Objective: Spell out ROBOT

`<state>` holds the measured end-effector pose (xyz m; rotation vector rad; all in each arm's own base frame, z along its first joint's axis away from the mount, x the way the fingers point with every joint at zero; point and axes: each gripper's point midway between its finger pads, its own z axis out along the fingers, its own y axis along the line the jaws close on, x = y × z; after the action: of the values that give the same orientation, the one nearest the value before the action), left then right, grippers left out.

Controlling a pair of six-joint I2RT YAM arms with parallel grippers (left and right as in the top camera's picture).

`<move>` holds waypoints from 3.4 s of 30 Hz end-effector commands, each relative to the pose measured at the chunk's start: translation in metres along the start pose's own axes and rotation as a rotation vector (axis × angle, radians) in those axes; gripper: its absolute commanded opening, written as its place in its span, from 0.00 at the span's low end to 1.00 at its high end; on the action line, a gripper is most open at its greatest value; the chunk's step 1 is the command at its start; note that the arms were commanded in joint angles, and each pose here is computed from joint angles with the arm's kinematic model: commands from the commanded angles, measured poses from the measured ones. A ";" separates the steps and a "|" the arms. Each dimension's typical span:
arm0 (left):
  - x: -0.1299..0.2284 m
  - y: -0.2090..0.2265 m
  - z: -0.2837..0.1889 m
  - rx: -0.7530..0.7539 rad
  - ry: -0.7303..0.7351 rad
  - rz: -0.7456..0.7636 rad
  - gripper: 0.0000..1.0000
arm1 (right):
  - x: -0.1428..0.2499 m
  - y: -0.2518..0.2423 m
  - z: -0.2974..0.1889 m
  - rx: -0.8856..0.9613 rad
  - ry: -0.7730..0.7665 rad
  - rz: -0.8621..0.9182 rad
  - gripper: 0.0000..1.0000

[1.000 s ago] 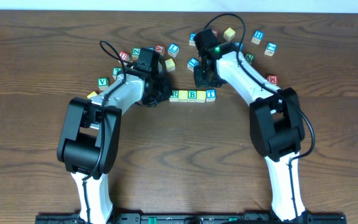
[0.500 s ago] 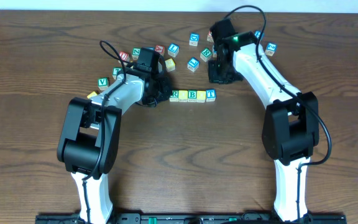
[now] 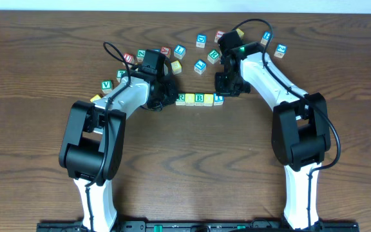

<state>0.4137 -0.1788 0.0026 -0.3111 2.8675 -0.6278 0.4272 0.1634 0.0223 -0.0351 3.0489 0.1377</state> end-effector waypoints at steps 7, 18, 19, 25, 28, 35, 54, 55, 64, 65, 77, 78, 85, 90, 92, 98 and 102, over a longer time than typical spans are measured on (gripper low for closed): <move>0.007 0.007 0.010 -0.017 0.027 0.011 0.07 | 0.007 0.008 -0.006 -0.007 0.009 -0.029 0.01; 0.007 0.007 0.010 -0.017 0.026 0.011 0.08 | 0.014 0.008 -0.006 0.001 0.034 -0.032 0.02; 0.007 0.007 0.010 -0.017 0.027 0.011 0.07 | 0.014 0.008 -0.006 0.001 0.034 -0.033 0.02; 0.007 0.007 0.010 -0.017 0.027 0.011 0.07 | 0.015 0.010 -0.006 -0.009 0.037 -0.033 0.02; 0.007 0.007 0.010 -0.017 0.027 0.011 0.08 | 0.015 0.010 -0.006 -0.009 0.037 -0.033 0.02; 0.007 0.007 0.010 -0.017 0.027 0.011 0.07 | 0.016 0.014 -0.006 -0.034 0.046 -0.033 0.03; 0.007 0.007 0.010 -0.018 0.027 0.011 0.07 | 0.013 0.009 -0.006 -0.006 0.031 -0.033 0.06; 0.007 0.007 0.010 -0.017 0.027 0.011 0.07 | 0.013 0.009 -0.006 -0.003 0.029 -0.033 0.06; 0.007 0.007 0.010 -0.017 0.027 0.011 0.07 | 0.004 0.009 -0.008 -0.002 -0.006 -0.033 0.06; 0.007 0.007 0.010 -0.017 0.027 0.011 0.07 | 0.002 0.009 -0.009 -0.001 -0.010 -0.033 0.06; 0.007 0.007 0.010 -0.017 0.027 0.011 0.07 | 0.014 0.014 -0.011 0.007 0.029 -0.049 0.06; 0.007 0.007 0.010 -0.017 0.027 0.011 0.07 | 0.014 0.015 -0.011 0.007 0.030 -0.049 0.06; 0.007 0.007 0.010 -0.017 0.027 0.011 0.07 | 0.013 0.015 -0.011 0.005 0.027 -0.048 0.04; 0.007 0.007 0.010 -0.017 0.027 0.011 0.07 | 0.014 0.013 -0.011 0.008 0.033 -0.045 0.04; 0.007 0.007 0.010 -0.017 0.027 0.011 0.07 | 0.014 0.011 -0.011 0.010 0.036 -0.041 0.04; 0.007 0.007 0.010 -0.017 0.027 0.011 0.07 | 0.013 0.007 -0.011 0.011 0.037 -0.032 0.03; 0.007 0.007 0.010 -0.017 0.027 0.011 0.07 | 0.013 0.006 -0.011 0.011 0.036 -0.030 0.03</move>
<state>0.4137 -0.1787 0.0026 -0.3112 2.8674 -0.6273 0.4072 0.1684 0.0209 -0.0755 3.1137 0.1006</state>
